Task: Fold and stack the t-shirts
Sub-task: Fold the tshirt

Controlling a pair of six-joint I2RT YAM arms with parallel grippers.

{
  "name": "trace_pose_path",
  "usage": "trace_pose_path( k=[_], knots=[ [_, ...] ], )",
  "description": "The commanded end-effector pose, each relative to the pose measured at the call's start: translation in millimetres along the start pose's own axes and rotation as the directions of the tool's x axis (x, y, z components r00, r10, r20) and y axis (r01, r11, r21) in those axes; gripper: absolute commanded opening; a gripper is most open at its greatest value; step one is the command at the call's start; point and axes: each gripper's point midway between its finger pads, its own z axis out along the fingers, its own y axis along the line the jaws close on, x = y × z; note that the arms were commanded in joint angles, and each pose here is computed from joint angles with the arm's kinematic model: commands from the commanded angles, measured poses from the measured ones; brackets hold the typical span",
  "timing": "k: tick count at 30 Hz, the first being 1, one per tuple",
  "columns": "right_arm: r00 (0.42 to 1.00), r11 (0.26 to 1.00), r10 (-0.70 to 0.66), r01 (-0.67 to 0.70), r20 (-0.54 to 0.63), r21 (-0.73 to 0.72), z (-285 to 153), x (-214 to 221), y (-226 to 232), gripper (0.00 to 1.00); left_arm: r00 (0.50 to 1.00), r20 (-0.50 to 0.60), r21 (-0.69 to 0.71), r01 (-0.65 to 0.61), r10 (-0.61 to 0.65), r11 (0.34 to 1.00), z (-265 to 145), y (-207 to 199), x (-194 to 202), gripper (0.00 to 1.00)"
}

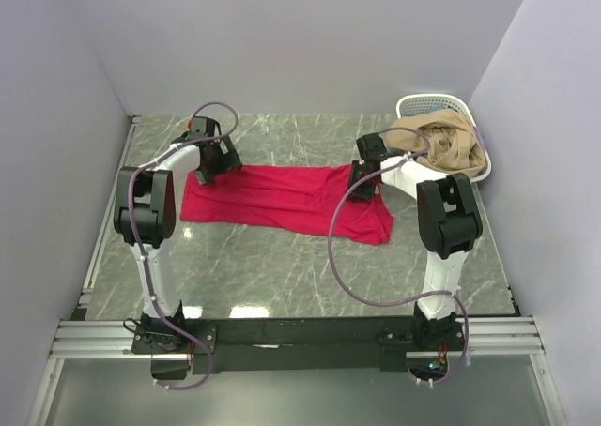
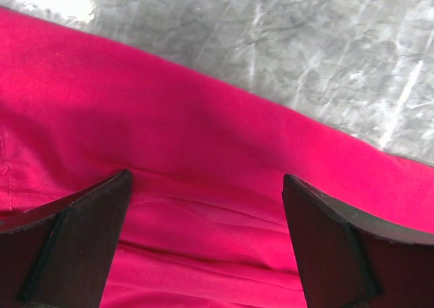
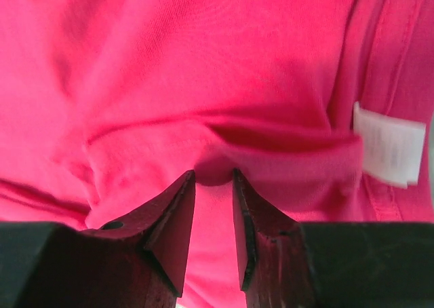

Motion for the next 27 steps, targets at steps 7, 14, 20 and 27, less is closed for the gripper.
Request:
trace_pose_path(
  k=[7, 14, 20, 27],
  knots=[
    [0.999, 0.997, 0.04, -0.037, -0.034, 0.069, 19.1, -34.1, 2.9, 0.3, 1.0, -0.021, -0.168, 0.007, -0.01, 0.986, -12.0, 30.4, 31.7, 0.99],
    [0.996, 0.997, 0.04, -0.034, -0.075, 0.072, 34.4, -46.0, 9.6, 0.27, 0.997, -0.066, -0.161, 0.016, -0.027, 0.987, -29.6, 35.9, 71.7, 0.99],
    [0.993, 0.998, -0.028, 0.034, -0.117, 0.058, 46.8, -71.6, 25.0, 0.29, 0.991, -0.133, -0.162, -0.011, -0.01, 0.987, -48.0, 37.6, 123.0, 0.99],
    [0.994, 0.997, -0.037, 0.031, -0.1, -0.067, 53.1, -106.5, 60.2, 0.35, 0.973, -0.229, -0.088, 0.011, -0.031, 0.996, -77.6, 38.1, 188.4, 0.99]
  ],
)
